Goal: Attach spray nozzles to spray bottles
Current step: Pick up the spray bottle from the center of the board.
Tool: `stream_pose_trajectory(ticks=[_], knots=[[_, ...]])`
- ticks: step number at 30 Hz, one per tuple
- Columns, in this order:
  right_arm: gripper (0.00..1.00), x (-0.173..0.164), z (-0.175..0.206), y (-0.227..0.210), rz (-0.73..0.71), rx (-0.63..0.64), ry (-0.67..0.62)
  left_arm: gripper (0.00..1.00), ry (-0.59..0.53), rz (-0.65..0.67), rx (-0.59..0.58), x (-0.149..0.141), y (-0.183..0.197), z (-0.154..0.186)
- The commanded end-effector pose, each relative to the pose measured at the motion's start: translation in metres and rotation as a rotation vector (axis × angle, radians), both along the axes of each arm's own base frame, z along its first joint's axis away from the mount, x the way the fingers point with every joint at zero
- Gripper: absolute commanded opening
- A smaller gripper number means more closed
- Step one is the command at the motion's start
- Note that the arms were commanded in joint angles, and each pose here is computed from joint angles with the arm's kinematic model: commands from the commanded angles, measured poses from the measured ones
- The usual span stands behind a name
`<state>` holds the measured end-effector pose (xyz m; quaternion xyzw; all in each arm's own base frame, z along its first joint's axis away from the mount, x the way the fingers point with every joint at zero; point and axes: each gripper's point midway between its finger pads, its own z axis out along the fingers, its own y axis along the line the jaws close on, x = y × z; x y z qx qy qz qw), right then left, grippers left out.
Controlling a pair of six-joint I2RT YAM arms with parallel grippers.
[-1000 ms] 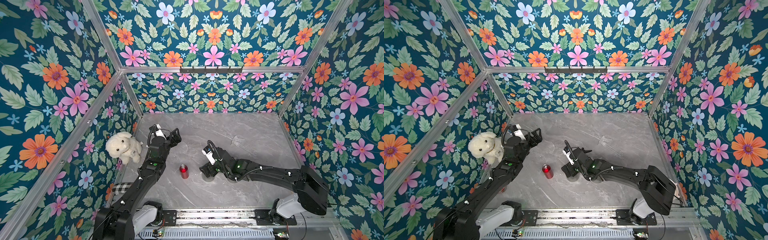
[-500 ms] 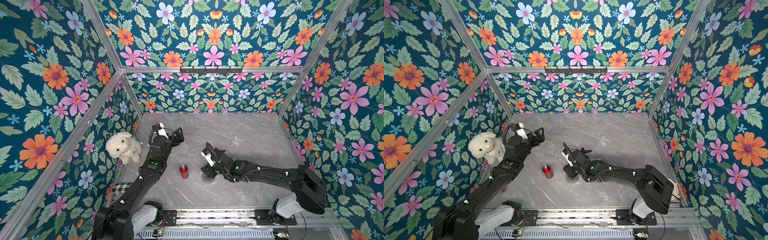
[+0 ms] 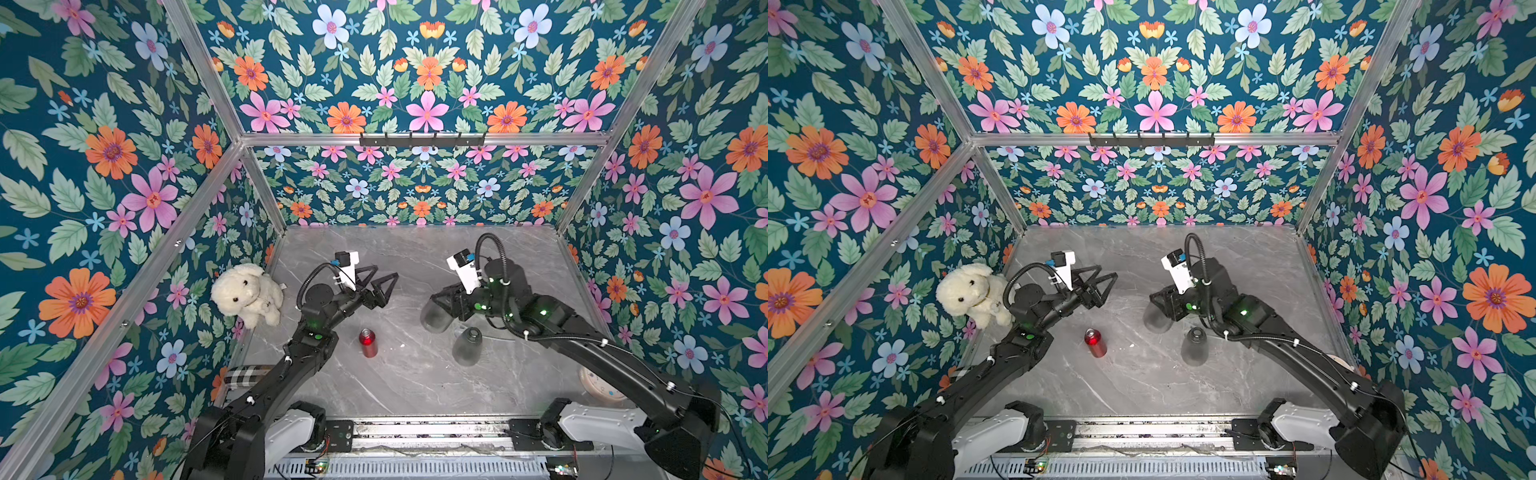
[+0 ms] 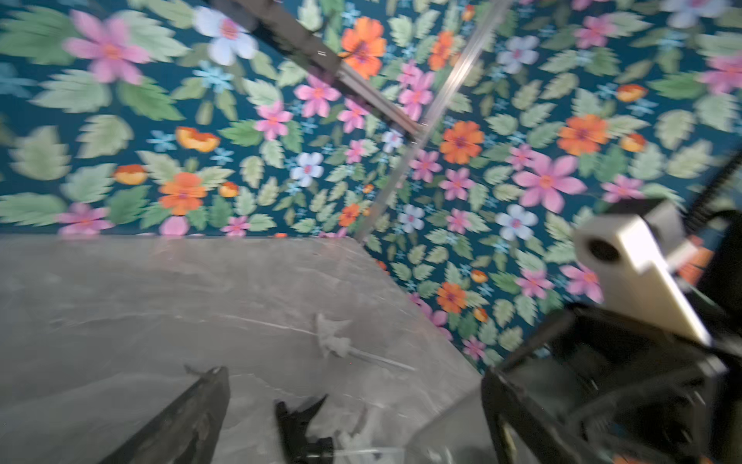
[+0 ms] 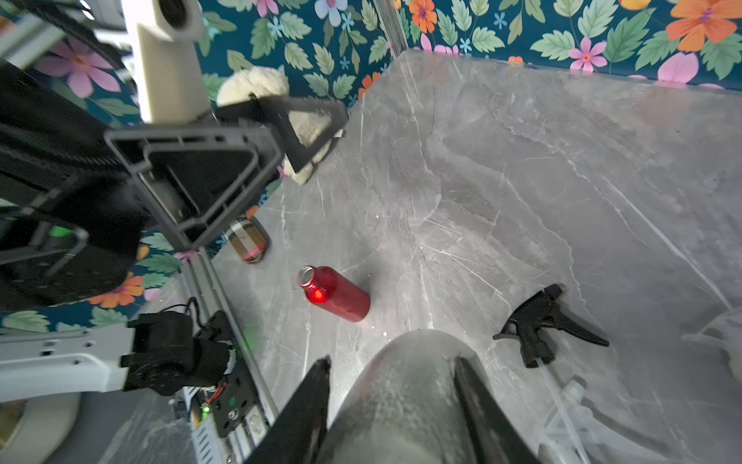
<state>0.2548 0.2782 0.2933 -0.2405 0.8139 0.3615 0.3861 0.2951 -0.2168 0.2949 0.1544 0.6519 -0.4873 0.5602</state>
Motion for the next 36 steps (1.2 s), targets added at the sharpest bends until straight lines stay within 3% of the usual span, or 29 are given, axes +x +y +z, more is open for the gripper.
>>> stream_pose_trajectory(ticks=[1,6,10,19,36], knots=[[0.42,-0.029,0.007,-0.008,0.104,0.020,0.105,1.00,-0.171,-0.248,-0.009,-0.041,-0.025,0.025],[0.42,-0.034,0.021,-0.022,0.134,0.081,0.148,1.00,-0.189,-0.509,0.031,-0.074,-0.053,0.013],[0.42,-0.038,0.035,-0.021,0.195,0.139,0.154,1.00,-0.136,-0.629,0.053,-0.089,-0.073,0.002],[0.42,-0.040,0.043,-0.013,0.284,0.131,0.136,1.00,-0.157,-0.707,0.192,-0.127,-0.101,-0.019],[0.41,-0.035,0.074,0.011,0.379,0.264,0.110,0.99,-0.124,-0.737,0.223,-0.120,-0.122,-0.027]])
